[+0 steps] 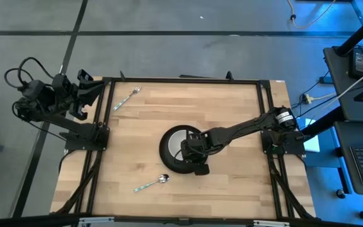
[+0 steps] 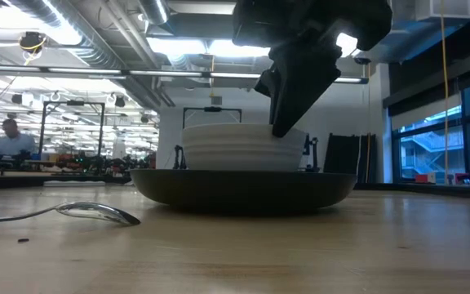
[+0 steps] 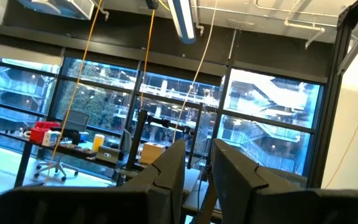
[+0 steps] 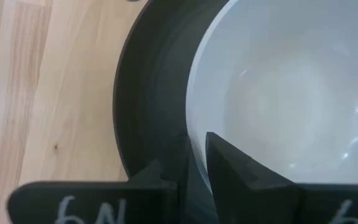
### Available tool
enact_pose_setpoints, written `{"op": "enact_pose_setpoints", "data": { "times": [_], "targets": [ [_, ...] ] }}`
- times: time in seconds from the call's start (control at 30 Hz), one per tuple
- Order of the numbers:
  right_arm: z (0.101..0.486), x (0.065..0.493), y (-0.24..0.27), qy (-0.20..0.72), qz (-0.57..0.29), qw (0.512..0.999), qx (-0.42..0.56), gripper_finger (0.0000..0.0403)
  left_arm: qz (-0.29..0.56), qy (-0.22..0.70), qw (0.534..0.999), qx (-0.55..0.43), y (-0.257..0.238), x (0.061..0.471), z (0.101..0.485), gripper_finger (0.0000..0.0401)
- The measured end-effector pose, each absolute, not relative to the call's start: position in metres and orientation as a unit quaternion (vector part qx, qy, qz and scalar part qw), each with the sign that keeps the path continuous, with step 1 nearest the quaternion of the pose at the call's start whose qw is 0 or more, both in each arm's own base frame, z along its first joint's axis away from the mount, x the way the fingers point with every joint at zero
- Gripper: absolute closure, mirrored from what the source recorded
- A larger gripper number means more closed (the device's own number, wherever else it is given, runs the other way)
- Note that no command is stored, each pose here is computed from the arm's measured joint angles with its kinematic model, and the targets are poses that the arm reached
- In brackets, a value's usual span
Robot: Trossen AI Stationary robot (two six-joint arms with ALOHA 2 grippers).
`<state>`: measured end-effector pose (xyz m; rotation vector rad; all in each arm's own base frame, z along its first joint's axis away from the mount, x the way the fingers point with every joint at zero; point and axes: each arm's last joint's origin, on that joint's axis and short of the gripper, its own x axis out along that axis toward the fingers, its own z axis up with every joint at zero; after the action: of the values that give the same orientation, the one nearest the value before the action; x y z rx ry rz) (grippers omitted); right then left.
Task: Set table place
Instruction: Put the white bowl on the black plate, then move the blue fork to the left of the black plate
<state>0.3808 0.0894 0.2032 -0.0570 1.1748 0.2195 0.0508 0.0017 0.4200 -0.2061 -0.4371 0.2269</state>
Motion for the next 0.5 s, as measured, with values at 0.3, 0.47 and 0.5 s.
{"op": "enact_pose_setpoints", "data": {
  "times": [0.3, 0.47, 0.5],
  "targets": [
    [0.208, 0.381, 0.089, 0.553, 0.103, 0.826, -0.026, 0.0345, 0.112, -0.216, 0.965, -0.102, 0.002, 0.051, 0.420, 0.0328],
    [0.219, 0.384, 0.090, 0.549, 0.103, 0.829, -0.026, 0.0345, 0.112, -0.216, 0.965, -0.102, 0.002, 0.051, 0.420, 0.0328],
    [0.222, 0.384, 0.090, 0.549, 0.103, 0.829, -0.025, 0.0345, 0.112, -0.216, 0.965, -0.102, 0.002, 0.051, 0.420, 0.0328]
  ]
}}
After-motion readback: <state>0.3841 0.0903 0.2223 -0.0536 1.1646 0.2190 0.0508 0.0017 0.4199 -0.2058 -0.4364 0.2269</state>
